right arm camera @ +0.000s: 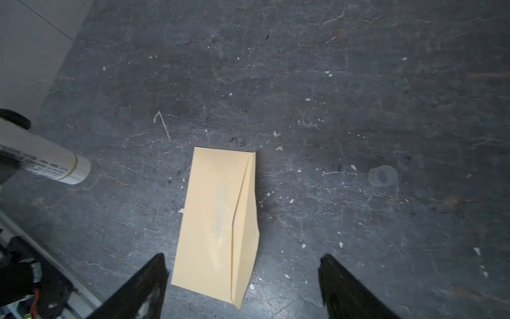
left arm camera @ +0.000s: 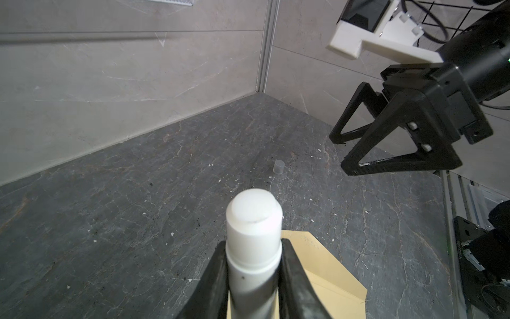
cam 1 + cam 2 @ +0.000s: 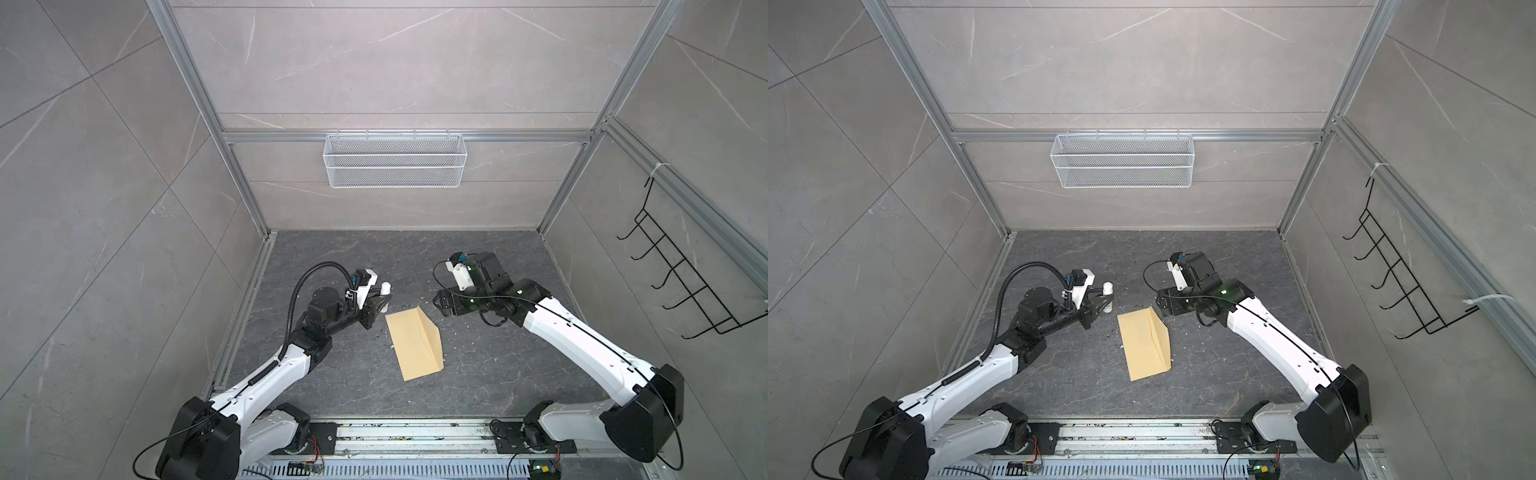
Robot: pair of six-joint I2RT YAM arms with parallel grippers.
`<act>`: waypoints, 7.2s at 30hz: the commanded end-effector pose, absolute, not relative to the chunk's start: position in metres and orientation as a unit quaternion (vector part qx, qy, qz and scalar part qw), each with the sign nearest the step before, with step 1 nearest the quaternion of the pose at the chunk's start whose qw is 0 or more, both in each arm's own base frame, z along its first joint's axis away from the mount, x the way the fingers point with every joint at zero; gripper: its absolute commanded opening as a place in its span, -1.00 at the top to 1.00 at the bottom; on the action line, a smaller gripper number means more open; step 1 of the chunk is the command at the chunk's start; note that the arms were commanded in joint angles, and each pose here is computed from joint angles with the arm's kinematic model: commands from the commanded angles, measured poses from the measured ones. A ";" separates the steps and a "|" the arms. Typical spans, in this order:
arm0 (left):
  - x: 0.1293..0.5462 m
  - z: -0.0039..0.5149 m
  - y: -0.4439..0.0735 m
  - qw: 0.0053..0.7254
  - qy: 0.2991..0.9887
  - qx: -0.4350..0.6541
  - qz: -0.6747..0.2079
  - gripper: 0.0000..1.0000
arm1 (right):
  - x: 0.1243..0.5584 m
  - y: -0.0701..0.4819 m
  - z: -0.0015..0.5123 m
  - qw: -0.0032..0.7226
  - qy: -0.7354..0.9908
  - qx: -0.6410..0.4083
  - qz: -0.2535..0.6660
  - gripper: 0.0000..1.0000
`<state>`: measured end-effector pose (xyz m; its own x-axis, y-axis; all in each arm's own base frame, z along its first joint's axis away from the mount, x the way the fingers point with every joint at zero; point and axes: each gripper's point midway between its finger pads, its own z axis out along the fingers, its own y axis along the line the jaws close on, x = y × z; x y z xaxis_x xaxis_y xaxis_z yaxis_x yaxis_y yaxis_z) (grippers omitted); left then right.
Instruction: Place the letter into the envelope and seal it
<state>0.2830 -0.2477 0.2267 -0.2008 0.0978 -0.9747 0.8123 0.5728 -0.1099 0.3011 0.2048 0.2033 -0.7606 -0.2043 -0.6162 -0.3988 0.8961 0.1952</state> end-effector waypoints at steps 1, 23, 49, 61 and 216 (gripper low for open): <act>0.283 0.224 -0.259 0.551 0.694 0.325 -0.330 1.00 | 0.306 0.186 0.195 0.337 0.924 -0.135 0.123 -0.56; 0.300 0.139 -0.291 0.503 0.741 0.283 -0.344 1.00 | 0.298 0.195 0.071 0.210 0.961 -0.049 0.173 0.75; 0.308 0.075 -0.290 0.455 0.787 0.245 -0.337 1.00 | 0.288 0.235 0.041 0.135 0.952 -0.037 0.272 0.97; 0.307 0.068 -0.287 0.450 0.793 0.239 -0.333 1.00 | 0.288 0.258 0.036 0.119 0.943 -0.036 0.309 0.98; 0.311 0.064 -0.286 0.445 0.801 0.233 -0.325 1.00 | 0.196 0.235 -0.015 0.024 0.960 -0.060 0.274 1.00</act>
